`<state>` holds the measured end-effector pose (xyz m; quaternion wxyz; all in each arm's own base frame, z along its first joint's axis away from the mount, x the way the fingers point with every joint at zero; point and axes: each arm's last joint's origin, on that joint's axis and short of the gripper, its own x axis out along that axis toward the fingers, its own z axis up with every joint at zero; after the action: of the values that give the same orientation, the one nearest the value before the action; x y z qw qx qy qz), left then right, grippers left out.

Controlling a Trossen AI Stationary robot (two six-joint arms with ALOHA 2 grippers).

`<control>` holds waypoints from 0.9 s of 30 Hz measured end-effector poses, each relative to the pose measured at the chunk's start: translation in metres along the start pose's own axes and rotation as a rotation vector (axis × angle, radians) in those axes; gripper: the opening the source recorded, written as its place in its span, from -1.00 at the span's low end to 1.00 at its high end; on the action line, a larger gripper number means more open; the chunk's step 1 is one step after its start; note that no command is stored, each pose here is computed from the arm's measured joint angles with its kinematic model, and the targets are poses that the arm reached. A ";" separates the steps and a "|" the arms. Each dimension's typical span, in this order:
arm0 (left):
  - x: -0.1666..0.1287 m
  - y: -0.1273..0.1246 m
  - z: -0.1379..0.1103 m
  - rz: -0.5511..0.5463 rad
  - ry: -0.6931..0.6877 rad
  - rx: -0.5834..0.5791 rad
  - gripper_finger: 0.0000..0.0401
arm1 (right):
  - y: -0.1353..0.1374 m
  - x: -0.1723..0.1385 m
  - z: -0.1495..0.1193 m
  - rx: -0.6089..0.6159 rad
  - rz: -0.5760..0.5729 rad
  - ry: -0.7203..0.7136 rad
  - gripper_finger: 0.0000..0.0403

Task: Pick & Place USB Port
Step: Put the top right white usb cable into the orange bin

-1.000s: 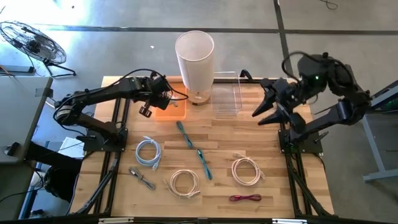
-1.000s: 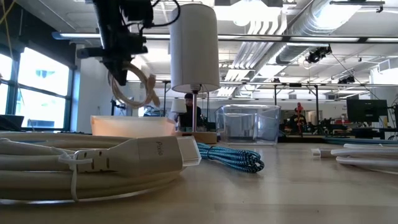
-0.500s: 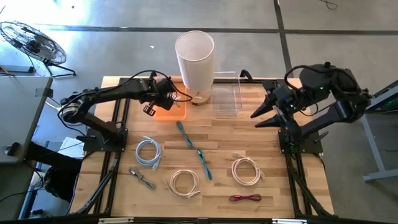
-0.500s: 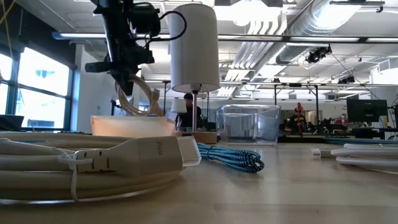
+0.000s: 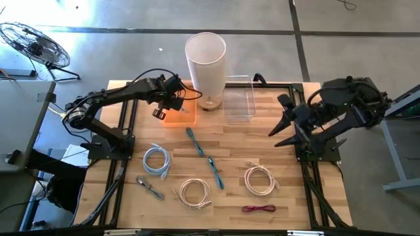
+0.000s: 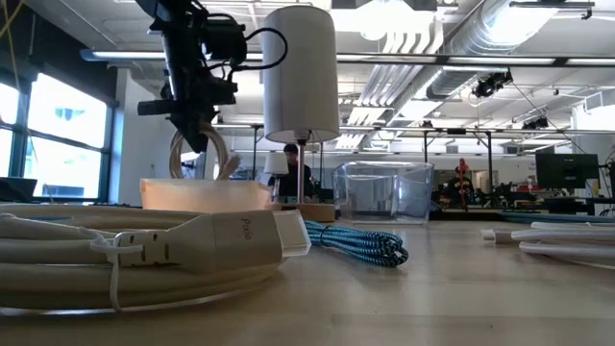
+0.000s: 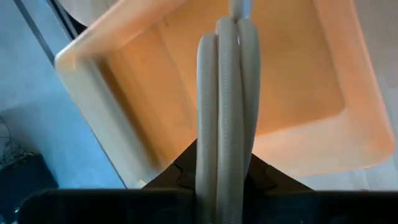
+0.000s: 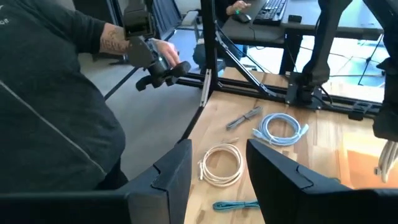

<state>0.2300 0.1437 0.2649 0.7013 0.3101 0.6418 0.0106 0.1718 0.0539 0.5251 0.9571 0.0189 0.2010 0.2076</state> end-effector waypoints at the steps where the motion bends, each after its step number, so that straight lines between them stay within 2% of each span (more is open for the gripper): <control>1: 0.000 0.001 0.000 0.006 -0.007 -0.001 -0.74 | 0.000 0.000 0.000 -0.002 -0.001 0.000 -0.28; 4: -0.001 0.002 0.002 0.002 -0.041 0.032 -0.74 | 0.000 0.000 0.000 -0.019 -0.004 0.000 -0.28; 11: 0.000 0.005 0.001 0.058 0.031 0.129 -0.74 | -0.001 0.000 0.000 -0.019 -0.024 0.003 -0.28; 14: 0.000 0.008 0.003 0.090 0.003 0.120 -0.73 | -0.002 0.000 -0.001 -0.018 -0.048 0.011 -0.28; 17: 0.004 0.009 0.007 0.070 -0.050 0.134 -0.73 | -0.002 0.001 -0.001 -0.017 -0.049 0.014 -0.28; 22: 0.013 0.005 0.007 0.011 0.004 0.096 -0.73 | -0.002 0.004 -0.001 -0.013 -0.046 0.020 -0.28; 27: 0.004 0.008 0.007 -0.013 -0.021 0.038 -0.73 | -0.003 0.006 -0.001 -0.013 -0.046 0.026 -0.28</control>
<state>0.2406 0.1492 0.2647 0.7020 0.3193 0.6365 -0.0094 0.1777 0.0541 0.5214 0.9591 0.0050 0.2126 0.1870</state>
